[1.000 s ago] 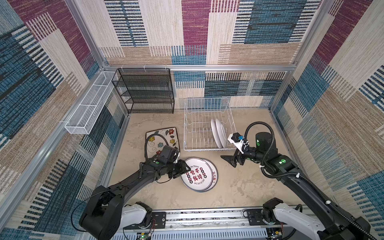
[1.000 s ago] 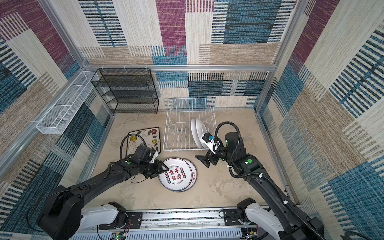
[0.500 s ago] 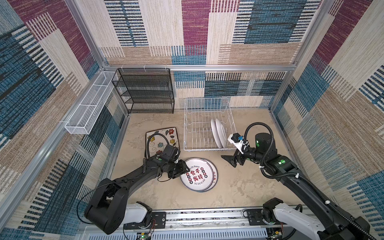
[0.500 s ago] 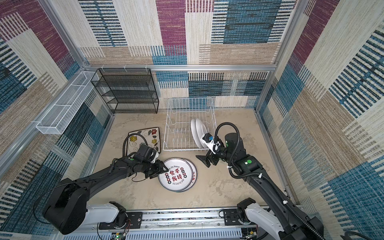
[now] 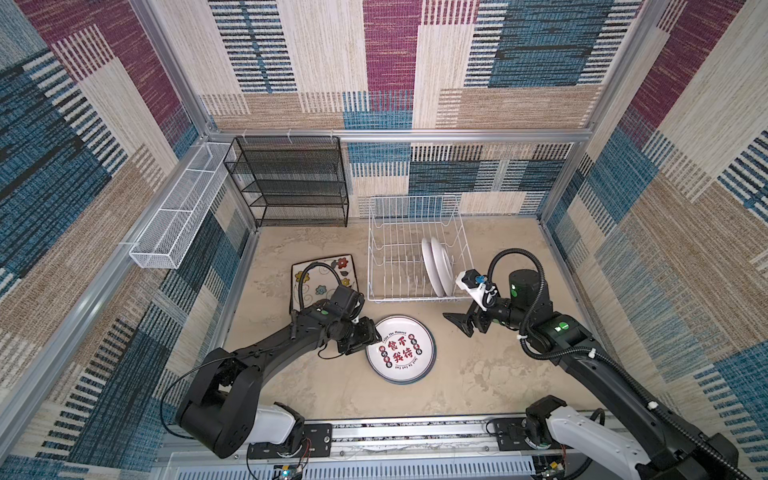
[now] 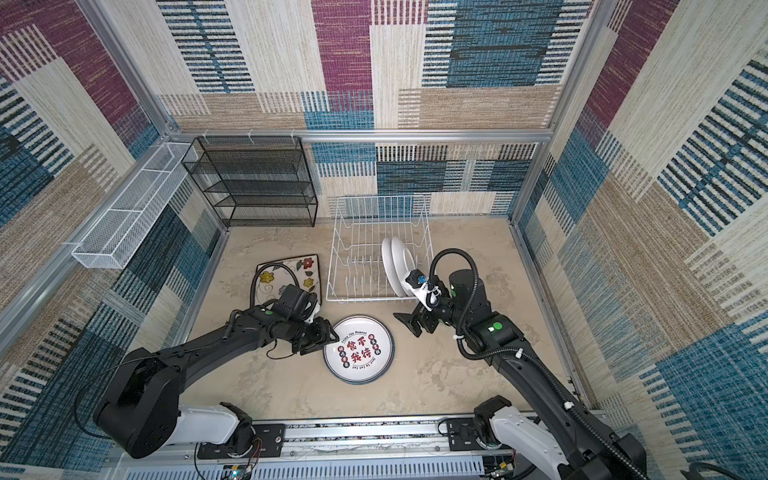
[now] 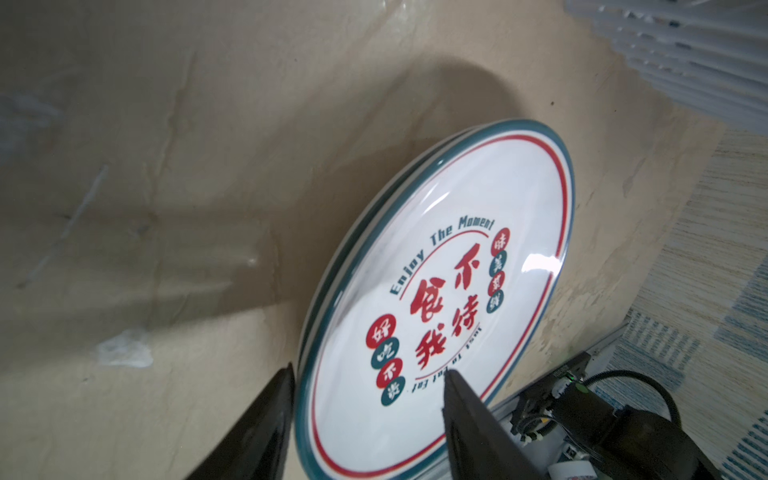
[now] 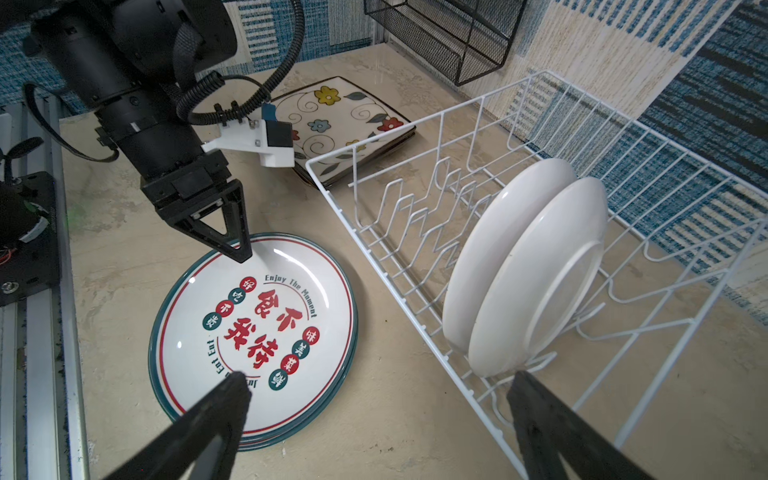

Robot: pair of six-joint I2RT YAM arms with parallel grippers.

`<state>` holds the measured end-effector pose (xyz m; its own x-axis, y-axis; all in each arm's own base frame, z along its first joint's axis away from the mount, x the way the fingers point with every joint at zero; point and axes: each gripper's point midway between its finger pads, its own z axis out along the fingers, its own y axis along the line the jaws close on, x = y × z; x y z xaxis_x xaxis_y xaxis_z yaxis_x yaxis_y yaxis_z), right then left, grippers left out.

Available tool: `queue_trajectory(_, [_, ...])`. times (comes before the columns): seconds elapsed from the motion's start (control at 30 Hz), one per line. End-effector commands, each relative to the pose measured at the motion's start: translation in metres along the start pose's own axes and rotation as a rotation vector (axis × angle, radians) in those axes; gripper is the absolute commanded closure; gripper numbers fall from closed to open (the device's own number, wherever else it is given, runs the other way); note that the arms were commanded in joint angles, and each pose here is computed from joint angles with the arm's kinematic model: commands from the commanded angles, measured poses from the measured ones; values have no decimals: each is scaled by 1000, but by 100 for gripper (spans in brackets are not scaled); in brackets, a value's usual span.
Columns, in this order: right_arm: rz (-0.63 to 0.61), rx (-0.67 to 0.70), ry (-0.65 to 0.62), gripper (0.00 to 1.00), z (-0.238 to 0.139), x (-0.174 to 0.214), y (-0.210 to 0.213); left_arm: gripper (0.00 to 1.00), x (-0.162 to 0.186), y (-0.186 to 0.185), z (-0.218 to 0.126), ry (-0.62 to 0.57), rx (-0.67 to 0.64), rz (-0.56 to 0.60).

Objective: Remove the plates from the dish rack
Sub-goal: 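Open the left gripper and raise it away from the stacked plates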

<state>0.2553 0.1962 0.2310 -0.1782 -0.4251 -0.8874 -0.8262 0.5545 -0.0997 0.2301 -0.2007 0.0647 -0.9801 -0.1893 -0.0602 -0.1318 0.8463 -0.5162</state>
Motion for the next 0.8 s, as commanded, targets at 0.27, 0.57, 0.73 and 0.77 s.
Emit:
queue_trajectory(0.27, [-10, 58, -49, 1, -4, -12, -9, 38, -13, -7, -37, -91, -59, 65])
queue_trajectory(0.57, [86, 231, -110, 1, -25, -21, -31, 34, -42, -56, -106, -261, -2, 194])
queue_trajectory(0.73, [160, 309, -91, 1, -33, -22, -45, 24, -58, -90, -136, -336, 66, 258])
queue_trajectory(0.77, [175, 319, -86, 1, -34, -21, -47, 24, -60, -95, -140, -343, 75, 265])
